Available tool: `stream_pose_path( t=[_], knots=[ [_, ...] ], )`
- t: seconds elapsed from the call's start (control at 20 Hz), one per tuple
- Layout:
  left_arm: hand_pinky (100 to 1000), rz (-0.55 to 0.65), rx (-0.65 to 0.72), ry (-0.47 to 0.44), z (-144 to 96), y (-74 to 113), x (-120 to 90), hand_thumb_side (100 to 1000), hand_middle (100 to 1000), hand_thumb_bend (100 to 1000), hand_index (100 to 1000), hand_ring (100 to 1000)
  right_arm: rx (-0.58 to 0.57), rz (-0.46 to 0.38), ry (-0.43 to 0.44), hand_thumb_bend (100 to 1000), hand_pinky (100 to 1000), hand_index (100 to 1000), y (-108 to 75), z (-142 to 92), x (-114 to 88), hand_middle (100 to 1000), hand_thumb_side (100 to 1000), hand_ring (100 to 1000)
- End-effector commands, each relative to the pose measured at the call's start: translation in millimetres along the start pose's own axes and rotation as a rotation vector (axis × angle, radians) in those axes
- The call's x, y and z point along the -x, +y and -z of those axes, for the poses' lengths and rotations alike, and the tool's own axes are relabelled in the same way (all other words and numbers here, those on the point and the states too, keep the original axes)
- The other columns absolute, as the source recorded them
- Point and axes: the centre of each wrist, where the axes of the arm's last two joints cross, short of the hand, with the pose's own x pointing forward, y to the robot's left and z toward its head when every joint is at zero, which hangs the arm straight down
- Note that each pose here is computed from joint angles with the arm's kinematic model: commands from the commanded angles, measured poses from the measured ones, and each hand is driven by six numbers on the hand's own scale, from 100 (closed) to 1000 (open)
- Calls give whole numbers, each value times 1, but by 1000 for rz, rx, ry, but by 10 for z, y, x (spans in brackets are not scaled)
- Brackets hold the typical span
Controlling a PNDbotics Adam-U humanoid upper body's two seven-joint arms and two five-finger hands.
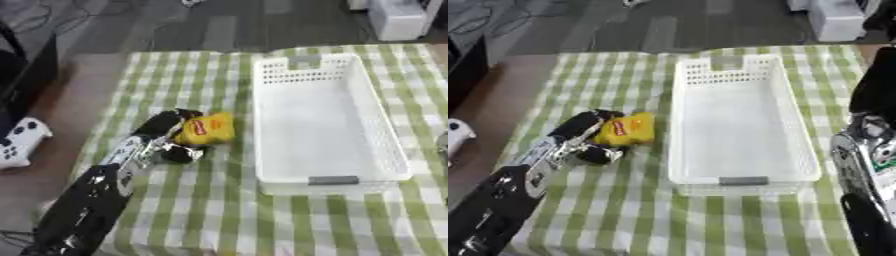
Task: Pick up objects on the table and place them in the box.
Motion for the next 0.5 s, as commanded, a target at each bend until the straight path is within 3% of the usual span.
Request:
stream_pose_path(
  t=[0.05,0.5],
  knots=[
    [100,31,-34,-1,-33,173,74,403,100,100,215,100,-4,5,-24,100,323,635,10,39,-36,538,799,506],
    [100,53,-140,-29,-66,536,73,411,100,100,205,100,-10,-8,-16,100,322,634,-14,22,-39,538,799,506]
  ],
)
